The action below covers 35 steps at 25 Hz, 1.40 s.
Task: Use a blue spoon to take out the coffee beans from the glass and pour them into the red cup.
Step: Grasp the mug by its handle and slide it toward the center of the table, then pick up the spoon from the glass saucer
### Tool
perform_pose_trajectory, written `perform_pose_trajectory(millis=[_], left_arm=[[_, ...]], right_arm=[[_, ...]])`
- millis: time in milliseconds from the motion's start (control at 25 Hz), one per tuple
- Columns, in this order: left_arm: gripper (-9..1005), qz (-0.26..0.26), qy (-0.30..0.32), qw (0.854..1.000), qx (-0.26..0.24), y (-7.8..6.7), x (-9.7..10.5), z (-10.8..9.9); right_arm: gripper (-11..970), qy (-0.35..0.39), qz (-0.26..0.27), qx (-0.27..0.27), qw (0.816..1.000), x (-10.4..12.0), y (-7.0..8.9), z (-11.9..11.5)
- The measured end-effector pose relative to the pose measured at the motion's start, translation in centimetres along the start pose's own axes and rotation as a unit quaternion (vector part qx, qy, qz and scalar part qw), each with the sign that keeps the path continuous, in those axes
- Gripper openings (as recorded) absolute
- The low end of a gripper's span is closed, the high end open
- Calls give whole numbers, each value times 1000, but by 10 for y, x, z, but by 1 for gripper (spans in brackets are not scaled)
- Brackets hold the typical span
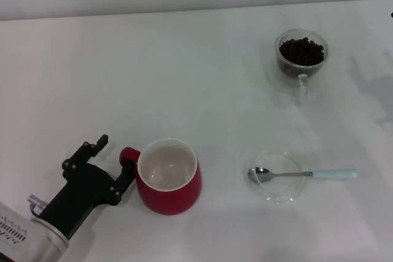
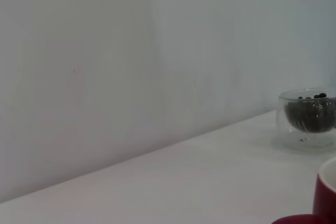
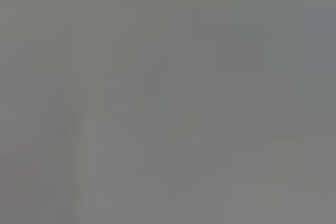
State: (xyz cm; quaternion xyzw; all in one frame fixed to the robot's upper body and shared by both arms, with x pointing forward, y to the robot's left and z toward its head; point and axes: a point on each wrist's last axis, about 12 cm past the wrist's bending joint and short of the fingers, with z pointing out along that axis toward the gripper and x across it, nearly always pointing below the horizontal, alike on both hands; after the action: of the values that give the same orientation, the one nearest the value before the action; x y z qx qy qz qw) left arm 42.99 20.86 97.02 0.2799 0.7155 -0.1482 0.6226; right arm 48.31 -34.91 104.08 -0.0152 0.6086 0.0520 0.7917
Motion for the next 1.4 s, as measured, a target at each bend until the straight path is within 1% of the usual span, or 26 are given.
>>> perform_pose_trajectory(millis=[80, 280, 480, 600, 640, 680, 760, 840, 880, 920, 960, 1040, 1160, 1280, 1400], left_arm=[[523, 0, 1, 1000, 1, -1, 1, -1], [763, -3, 4, 1000, 0, -2, 3, -6], [817, -5, 9, 1000, -6, -4, 7, -14], [811, -9, 5, 1000, -11, -6, 8, -21], [810, -9, 0, 1000, -13, -8, 9, -28], [808, -9, 0, 1000, -13, -8, 9, -28], [806, -10, -8, 1000, -17, -9, 10, -35], [805, -13, -18, 999, -25, -9, 10, -43], [804, -14, -28, 999, -34, -9, 10, -51], [804, -14, -28, 999, -34, -9, 10, -51], [803, -15, -33, 999, -41, -8, 10, -56], [802, -16, -44, 998, -53, -6, 9, -63], [801, -21, -56, 995, -80, -2, 8, -71], [802, -34, -62, 990, -122, 8, 9, -77], [802, -67, -74, 981, -168, 21, 8, -80]], right_arm=[[858, -1, 0, 0, 1000, 0, 0, 0], [858, 0, 0, -1, 1000, 0, 0, 0], [857, 0, 0, -1, 1000, 0, 0, 0], [858, 0, 0, -1, 1000, 0, 0, 0], [858, 0, 0, -1, 1000, 0, 0, 0], [858, 0, 0, -1, 1000, 0, 0, 0], [858, -1, 0, 0, 1000, 0, 0, 0], [858, -1, 1, 3, 1000, 0, 0, 0], [857, 0, 2, 6, 1000, 0, -1, -2], [857, 0, 2, 6, 1000, 0, -1, -2], [857, 0, 5, 8, 1000, 0, -2, -2], [857, 0, 24, 10, 1000, 0, -3, -4], [857, -2, 74, 14, 997, -2, -8, -10], [858, 2, 121, 15, 993, -2, -14, -20], [858, 14, 168, 21, 985, -2, -21, -37]])
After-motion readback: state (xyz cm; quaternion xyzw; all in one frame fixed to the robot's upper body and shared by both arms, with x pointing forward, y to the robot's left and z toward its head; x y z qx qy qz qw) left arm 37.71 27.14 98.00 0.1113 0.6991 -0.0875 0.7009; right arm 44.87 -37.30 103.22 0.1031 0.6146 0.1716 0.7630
